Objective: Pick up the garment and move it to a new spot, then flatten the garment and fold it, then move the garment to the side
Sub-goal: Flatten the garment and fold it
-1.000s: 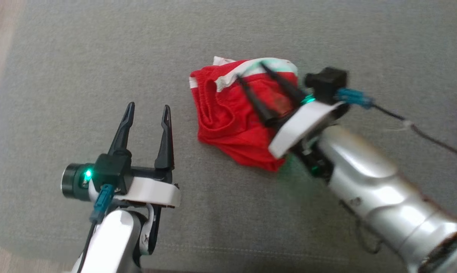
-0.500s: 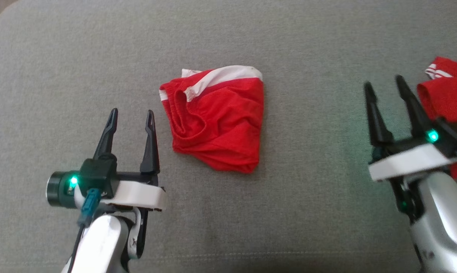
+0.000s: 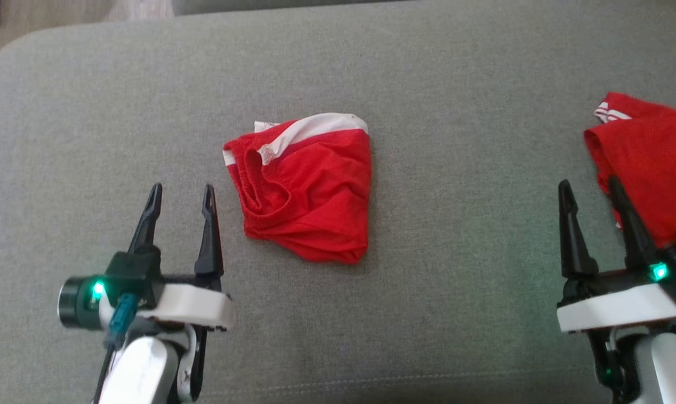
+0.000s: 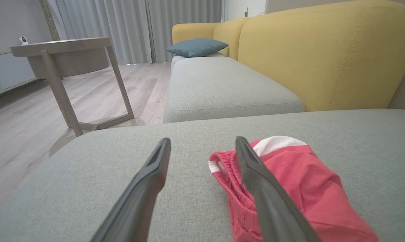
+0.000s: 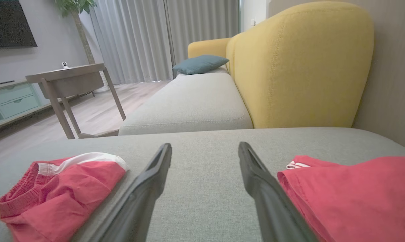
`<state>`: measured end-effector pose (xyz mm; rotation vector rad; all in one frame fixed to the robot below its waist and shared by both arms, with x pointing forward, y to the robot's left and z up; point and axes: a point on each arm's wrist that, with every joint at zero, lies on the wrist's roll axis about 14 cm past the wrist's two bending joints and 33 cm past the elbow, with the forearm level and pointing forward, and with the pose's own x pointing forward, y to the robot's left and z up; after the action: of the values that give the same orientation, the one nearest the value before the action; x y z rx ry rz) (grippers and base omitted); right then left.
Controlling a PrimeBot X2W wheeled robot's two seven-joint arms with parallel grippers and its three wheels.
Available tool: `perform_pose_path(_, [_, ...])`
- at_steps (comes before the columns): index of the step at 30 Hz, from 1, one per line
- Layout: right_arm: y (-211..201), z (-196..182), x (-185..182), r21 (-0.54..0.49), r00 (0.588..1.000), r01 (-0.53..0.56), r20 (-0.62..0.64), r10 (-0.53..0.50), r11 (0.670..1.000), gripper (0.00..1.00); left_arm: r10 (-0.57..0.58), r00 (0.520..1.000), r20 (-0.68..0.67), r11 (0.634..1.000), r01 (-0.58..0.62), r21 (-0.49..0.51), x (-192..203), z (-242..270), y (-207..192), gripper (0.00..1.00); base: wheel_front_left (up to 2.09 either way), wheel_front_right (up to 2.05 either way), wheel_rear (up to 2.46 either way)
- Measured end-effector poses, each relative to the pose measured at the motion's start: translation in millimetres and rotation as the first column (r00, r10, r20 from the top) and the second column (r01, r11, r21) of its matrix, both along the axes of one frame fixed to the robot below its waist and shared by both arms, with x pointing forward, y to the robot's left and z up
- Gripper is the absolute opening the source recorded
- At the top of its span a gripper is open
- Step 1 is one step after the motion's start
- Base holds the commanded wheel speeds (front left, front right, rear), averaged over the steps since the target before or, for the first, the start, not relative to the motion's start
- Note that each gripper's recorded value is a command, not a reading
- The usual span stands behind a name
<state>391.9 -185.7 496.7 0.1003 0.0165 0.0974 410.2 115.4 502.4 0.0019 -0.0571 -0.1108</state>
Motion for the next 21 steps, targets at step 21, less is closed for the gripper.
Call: perform_pose_path(21, [4.7,18.8,-52.9,0.006,1.0,0.008,-0.012,-0.008,1.0,1.0,0.021,0.999,-0.027,1.0,-0.021,0.015,-54.7,3.9,12.2,1.0,0.0,0.0,0.0])
